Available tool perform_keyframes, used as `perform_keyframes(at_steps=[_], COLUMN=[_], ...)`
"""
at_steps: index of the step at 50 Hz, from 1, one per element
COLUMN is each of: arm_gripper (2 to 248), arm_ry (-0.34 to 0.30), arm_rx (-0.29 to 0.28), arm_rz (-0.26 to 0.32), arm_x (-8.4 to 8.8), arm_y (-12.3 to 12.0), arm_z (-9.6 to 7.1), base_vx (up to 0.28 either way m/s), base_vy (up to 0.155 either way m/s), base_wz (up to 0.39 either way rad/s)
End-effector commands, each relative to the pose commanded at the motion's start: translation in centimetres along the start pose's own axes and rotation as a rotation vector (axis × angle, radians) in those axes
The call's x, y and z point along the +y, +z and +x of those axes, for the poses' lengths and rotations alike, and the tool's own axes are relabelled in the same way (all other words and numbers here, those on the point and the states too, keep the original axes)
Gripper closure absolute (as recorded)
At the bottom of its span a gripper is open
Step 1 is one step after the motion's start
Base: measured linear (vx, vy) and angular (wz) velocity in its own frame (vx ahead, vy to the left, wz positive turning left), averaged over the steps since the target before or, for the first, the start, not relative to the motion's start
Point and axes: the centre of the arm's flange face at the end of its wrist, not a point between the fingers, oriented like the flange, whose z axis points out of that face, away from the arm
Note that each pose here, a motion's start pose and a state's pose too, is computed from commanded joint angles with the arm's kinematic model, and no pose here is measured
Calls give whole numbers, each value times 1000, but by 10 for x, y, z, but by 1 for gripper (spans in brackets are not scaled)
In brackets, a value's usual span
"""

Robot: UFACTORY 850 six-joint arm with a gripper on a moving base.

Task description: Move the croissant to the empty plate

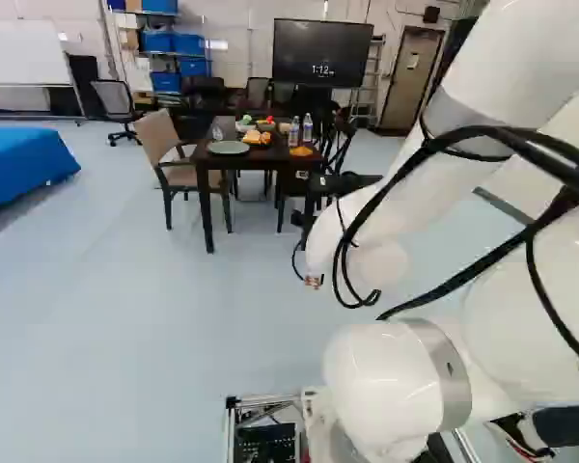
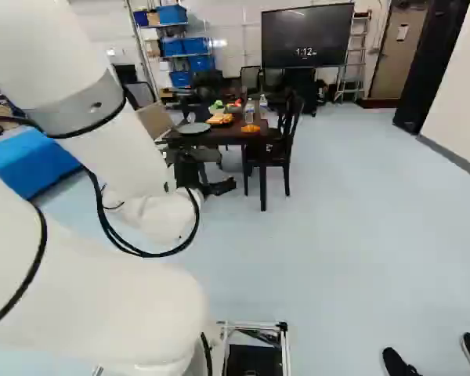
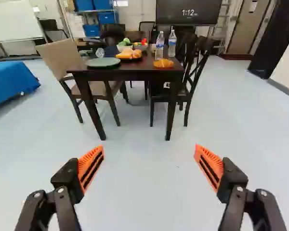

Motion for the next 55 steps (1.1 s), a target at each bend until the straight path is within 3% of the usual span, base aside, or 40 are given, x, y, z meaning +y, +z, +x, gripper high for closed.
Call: perform_keyframes(at_steps=[19,55], arm_gripper=[3,3], arm_ry=[0,0], arm_rx=[0,0], arm_rz=[0,0], arm_x=[0,0], arm_y=[0,0], arm_z=[0,0], base_vx=[25,99], base_vy=[-1,-2], base_wz=[-4,-12])
